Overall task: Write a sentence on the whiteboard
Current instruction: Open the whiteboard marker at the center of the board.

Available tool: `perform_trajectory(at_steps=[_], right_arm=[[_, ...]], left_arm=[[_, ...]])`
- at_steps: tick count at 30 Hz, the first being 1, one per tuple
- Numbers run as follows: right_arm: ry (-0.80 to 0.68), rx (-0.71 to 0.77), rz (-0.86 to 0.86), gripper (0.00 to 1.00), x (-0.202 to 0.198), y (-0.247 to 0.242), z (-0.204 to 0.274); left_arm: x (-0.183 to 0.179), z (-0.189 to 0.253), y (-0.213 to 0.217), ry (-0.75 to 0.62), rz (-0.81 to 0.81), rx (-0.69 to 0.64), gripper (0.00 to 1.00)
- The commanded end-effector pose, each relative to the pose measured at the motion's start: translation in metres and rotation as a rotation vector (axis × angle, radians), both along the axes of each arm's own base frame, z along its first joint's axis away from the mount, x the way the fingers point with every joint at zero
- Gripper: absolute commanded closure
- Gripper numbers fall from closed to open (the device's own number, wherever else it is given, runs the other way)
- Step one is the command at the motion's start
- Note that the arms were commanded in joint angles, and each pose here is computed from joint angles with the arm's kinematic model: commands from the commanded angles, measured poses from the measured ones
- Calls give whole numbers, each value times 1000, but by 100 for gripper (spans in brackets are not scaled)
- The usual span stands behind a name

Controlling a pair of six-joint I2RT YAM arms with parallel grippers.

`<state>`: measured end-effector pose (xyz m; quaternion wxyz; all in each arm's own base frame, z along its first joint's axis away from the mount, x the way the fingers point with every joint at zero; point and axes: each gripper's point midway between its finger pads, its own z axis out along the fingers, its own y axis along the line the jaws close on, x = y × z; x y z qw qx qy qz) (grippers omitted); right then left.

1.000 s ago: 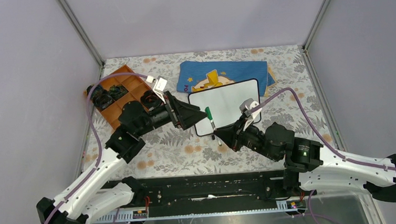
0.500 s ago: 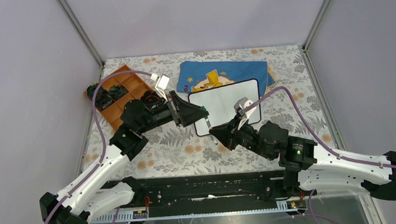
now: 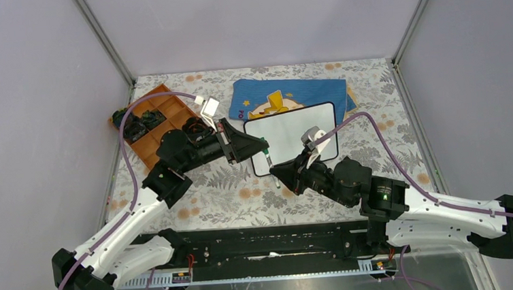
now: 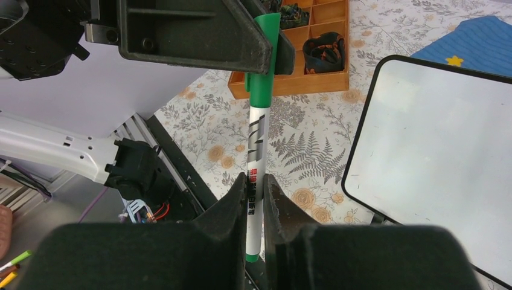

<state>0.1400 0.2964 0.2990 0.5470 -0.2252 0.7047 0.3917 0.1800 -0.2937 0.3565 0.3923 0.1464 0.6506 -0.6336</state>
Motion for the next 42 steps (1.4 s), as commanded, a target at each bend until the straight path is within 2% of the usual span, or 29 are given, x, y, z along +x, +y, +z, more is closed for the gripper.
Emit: perform_trajectory(at_steps=[1, 2, 5, 6, 8, 10, 11, 13, 15, 21, 28, 36, 42], right_arm=[[-40, 107, -16, 100, 3, 1, 40], [-36, 109, -14, 100, 2, 1, 39], [-28, 119, -2, 100, 0, 1, 40], [-27, 128, 3, 94, -2, 1, 41], [-17, 144, 4, 74, -3, 0, 41], [-7, 160, 10, 49, -5, -1, 43], [0, 167, 14, 40, -6, -1, 44], [16, 177, 33, 29, -10, 0, 44], [33, 191, 52, 23, -14, 1, 46], [61, 303, 121, 18, -28, 1, 66], [55, 416, 204, 16, -42, 2, 95], [56, 451, 299, 19, -53, 21, 111], [75, 461, 345, 25, -55, 44, 117]], left_arm=[[-11, 12, 0, -42, -44, -44, 95], [-12, 12, 0, -43, -44, -46, 99], [-13, 14, 2, -48, -35, -53, 100], [-13, 14, 3, -49, -30, -56, 100], [-13, 17, 5, -56, -18, -63, 100], [-13, 19, 7, -61, -8, -70, 100], [-13, 21, 8, -64, -1, -73, 100], [-13, 24, 10, -70, 12, -79, 100], [-13, 27, 12, -78, 24, -84, 100], [-23, 45, 19, -119, 14, -126, 100], [-44, 69, 30, -199, -17, -187, 100], [-64, 84, 36, -252, -79, -228, 100], [-72, 92, 43, -284, -74, -250, 100]])
